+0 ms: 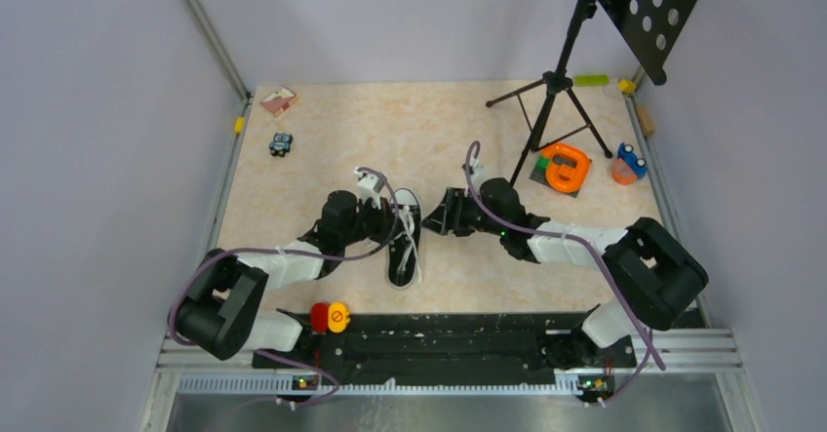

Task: Tie the shoes
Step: Cross the shoelace with the shoelace.

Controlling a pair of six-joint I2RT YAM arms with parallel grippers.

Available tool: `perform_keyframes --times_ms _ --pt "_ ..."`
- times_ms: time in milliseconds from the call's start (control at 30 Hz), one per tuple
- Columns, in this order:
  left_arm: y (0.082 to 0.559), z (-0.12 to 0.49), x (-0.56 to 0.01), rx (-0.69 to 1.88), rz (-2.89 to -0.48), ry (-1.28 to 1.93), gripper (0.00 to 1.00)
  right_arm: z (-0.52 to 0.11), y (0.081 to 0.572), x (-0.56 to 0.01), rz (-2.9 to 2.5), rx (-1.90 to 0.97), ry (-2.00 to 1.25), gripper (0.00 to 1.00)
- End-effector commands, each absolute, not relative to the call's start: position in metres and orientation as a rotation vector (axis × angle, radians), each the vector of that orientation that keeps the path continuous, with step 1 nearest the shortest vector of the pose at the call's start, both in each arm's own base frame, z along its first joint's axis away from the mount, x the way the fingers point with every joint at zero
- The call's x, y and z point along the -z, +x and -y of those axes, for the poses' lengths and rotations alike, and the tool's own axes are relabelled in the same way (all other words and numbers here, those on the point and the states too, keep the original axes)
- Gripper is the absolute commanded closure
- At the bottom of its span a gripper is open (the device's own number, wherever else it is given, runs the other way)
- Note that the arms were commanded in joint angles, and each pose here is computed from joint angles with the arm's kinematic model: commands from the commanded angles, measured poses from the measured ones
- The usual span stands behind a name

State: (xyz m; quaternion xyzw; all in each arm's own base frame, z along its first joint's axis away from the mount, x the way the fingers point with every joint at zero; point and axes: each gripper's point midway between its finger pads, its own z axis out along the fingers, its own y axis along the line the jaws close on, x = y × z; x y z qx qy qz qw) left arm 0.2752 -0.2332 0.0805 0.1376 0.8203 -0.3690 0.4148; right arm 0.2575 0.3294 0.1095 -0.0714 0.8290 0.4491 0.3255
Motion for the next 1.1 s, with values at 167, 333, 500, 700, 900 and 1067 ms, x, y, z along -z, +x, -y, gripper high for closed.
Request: perform_keyframes --times_ms 167,333,500,700,900,1067 --pt "0.282 0.236 -0.095 0.942 -1.997 0.354 1.00 -0.341 0.275 -0.107 -2.170 -1.237 -0.139 0.43" --pt "0.282 0.236 -0.096 0.942 -1.996 0.354 1.00 -0.353 0.277 -0.104 -2.168 -1.295 -0.160 0.45" --pt "0.281 0.236 -0.093 0.938 -2.012 0.354 1.00 -0.364 0.279 -0.107 -2.160 -1.307 -0.244 0.45" --pt "0.281 0.235 -0.090 0.933 -2.027 0.344 1.00 -0.373 0.277 -0.113 -2.133 -1.366 -0.297 0.45" --pt "0.282 0.236 -0.092 0.936 -2.022 0.346 1.00 -0.377 0.272 -0.112 -2.126 -1.416 -0.309 0.46" --pt "0.281 0.236 -0.092 0.940 -2.023 0.350 1.00 -0.381 0.272 -0.114 -2.117 -1.426 -0.325 0.51"
